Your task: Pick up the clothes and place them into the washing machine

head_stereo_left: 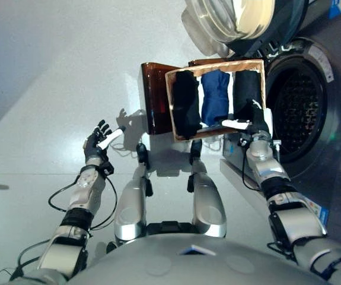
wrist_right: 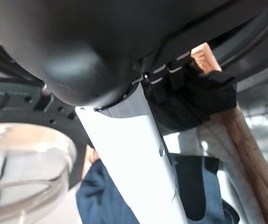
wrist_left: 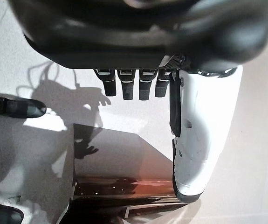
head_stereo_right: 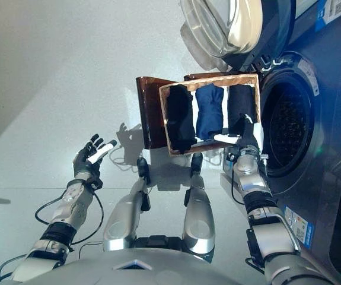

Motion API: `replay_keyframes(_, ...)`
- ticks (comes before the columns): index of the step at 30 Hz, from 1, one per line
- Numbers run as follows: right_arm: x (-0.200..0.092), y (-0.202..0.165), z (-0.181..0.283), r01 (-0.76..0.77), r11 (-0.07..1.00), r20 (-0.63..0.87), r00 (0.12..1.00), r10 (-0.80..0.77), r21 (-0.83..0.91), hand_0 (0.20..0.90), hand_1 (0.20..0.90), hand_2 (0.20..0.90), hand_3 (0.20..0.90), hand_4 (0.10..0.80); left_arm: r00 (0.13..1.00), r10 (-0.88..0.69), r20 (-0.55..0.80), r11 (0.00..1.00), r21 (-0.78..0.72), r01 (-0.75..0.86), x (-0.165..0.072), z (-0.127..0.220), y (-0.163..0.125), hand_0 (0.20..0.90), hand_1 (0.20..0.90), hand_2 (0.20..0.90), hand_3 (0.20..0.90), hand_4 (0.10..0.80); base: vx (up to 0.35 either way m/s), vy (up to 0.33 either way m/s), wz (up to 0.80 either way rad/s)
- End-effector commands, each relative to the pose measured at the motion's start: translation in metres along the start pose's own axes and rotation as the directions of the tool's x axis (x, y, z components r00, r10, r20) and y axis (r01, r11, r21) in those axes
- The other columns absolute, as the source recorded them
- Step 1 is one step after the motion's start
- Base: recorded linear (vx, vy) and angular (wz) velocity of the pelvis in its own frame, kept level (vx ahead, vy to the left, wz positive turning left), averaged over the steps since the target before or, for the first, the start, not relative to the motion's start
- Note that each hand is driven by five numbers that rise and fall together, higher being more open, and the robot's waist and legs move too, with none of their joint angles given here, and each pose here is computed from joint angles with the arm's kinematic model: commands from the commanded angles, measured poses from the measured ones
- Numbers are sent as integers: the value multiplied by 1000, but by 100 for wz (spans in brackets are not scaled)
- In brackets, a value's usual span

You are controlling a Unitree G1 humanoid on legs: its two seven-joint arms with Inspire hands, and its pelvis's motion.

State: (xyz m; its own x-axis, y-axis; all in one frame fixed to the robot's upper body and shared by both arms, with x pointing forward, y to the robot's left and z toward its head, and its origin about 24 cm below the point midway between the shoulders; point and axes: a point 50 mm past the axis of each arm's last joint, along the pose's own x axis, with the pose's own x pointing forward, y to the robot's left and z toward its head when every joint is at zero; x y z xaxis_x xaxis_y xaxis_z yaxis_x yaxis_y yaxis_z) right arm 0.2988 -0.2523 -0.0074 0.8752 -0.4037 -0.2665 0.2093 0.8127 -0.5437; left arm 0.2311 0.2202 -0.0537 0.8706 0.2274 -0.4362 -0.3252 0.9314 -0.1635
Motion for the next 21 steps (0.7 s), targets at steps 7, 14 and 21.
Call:
replay_keyframes(7,33,-64,21,201,975,-45,978,-206,-94,900,900,900,900,800,991,-52,126,998,-38,57,-2,21,-9,900,900,900,900,800,3,1,0)
replay_keyframes(14,30,-61,26,228,974,-9,974,-228,-8,900,900,900,900,800,994,-33,105,998,-57,39,1,17,-12,900,900,900,900,800,0,0,0)
replay_keyframes(21,25,-63,7,224,974,-68,973,-223,16,900,900,900,900,800,993,-49,109,997,-50,55,1,19,-15,900,900,900,900,800,-10,0,1)
